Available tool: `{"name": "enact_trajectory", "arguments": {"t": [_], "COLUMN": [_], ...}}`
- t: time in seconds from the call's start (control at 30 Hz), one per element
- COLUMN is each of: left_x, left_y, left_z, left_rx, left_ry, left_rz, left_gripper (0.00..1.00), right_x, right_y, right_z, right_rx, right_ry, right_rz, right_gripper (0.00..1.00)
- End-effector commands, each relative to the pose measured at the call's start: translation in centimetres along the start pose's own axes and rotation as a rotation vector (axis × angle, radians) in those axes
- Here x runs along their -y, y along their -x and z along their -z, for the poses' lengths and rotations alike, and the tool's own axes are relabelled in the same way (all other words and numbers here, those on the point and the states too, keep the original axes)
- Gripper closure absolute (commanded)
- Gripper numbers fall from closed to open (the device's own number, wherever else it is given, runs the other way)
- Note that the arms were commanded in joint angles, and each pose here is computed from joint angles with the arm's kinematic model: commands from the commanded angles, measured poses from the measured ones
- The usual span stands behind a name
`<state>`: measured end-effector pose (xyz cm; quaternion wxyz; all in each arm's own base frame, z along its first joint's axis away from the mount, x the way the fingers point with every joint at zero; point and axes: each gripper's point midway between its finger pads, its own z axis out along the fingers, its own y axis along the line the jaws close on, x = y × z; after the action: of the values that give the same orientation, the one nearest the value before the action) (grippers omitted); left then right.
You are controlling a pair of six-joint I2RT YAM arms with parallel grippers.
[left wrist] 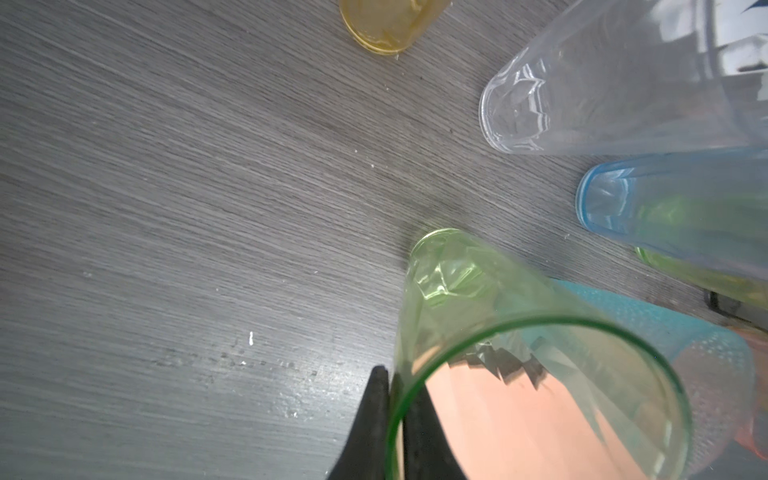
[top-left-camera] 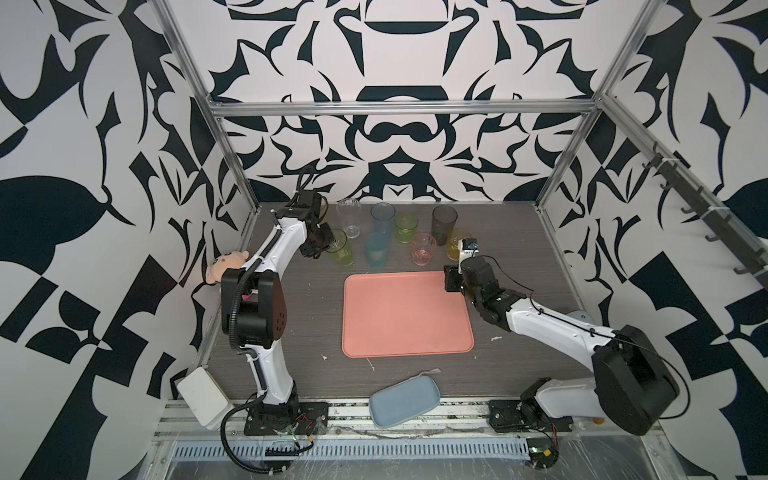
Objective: Place the glasses into the tray
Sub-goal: 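Close the left gripper on the rim of the green glass, then lift the green glass with the left gripper and carry it over the tray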
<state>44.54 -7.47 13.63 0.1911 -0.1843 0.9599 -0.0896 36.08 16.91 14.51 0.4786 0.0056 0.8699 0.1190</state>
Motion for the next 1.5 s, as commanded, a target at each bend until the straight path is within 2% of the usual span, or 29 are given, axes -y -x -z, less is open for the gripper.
{"name": "enact_trajectory", "arguments": {"t": [0.0,0.3,0.73,1.1,1.47], "left_x": [-0.9,-2.0,-1.8,0.6,1.5], "left_y": [-0.7,-2.5,-6.4,-9.0,-9.9], "left_z": [1.5,6.4,10.6,10.0,8.4], "left_rx": [0.002,0.053,0.009,-0.101,-0.15], "left_ry": [0.055,0.173,0.155,0.038,0.046], "left_rz": [-0.034,-0.126,-0.186,-0.214,-0.246], "left_gripper": [0.92,0.95,0.97,0.97,0.97], "right_x": [-0.7,-0.7,-0.6,-0.7,-0.7], "right_y": [2.0,1.9,1.8,1.7,1.6], "right_z": [0.2,0.1,0.1,-0.1,-0.3], "right_rx": [0.038,0.035,0.035,0.027,0.02], "right_ry": [0.009,0.009,0.007,0.009,0.006], "right_rz": [-0.019,-0.018,-0.02,-0.019,-0.017], "right_gripper": [0.57,0.57,0.57,0.57,0.57]}}
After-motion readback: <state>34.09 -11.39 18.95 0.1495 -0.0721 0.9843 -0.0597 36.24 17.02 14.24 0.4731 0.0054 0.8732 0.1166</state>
